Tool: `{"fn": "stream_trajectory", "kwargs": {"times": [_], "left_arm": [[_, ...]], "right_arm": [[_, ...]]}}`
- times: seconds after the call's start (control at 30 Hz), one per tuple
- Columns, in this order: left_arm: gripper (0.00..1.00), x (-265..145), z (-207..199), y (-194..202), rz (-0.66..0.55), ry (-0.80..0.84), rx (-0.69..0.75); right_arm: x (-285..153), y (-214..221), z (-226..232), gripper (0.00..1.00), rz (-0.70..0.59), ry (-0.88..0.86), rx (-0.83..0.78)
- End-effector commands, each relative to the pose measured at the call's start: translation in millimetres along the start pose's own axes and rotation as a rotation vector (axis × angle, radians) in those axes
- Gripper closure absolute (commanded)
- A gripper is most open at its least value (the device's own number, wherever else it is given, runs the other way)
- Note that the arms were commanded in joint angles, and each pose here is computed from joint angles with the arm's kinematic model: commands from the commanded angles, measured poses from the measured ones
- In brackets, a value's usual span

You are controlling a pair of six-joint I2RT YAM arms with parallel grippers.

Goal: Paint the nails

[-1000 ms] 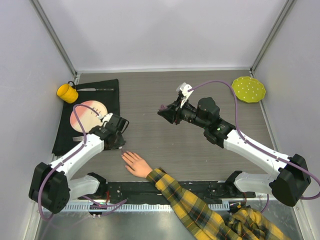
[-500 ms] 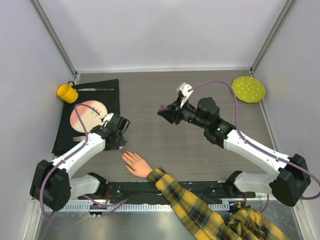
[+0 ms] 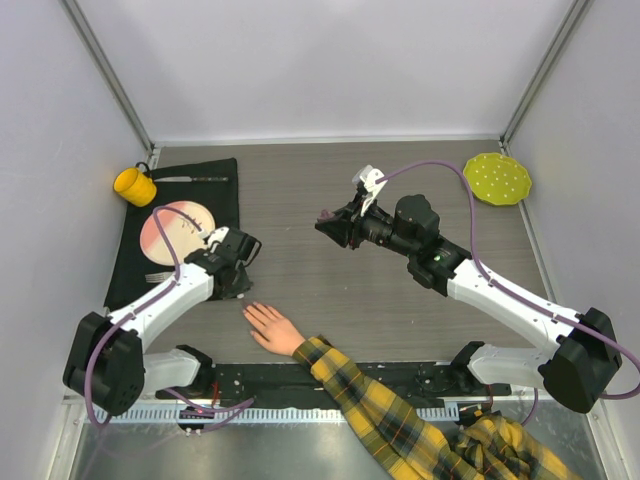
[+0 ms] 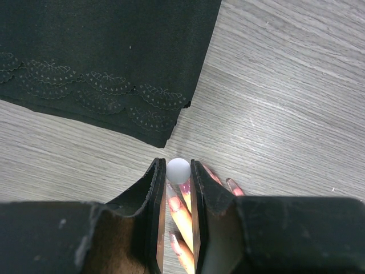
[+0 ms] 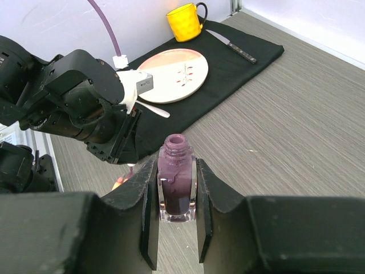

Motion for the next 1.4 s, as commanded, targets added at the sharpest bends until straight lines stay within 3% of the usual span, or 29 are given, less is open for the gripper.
{"fn": "stream_trajectory", "kwargs": {"times": [0.0,0.53,1.37], "left_arm": [[1.0,-2.5,-2.3,-11.9,-0.054,-0.009,-0.012],[1.0,-15.1,-0.7,-26.6,-0.107,-0.033,0.013],[1.0,-13.7,-7.1,-17.1,-0.008,0.045,0.028]], "right_arm": [[1.1,-20.6,6.3,0.99,-0.085,-0.033,-0.028],[0.4,-21.4,6.3,0.99,-0.086,-0.028,-0.03],[-2.2,-21.0,7.6,0.99,-0.091,-0.035,-0.028]]}}
Point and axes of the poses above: each gripper's point midway between its finger pads, its own x axis out along the fingers, its own z axis along the line the jaws close on, y = z × x, the point moved 10 cm from there along -x, back along the fingers, and after that the axes turned 10 degrees about x, right-handed, at the moved point
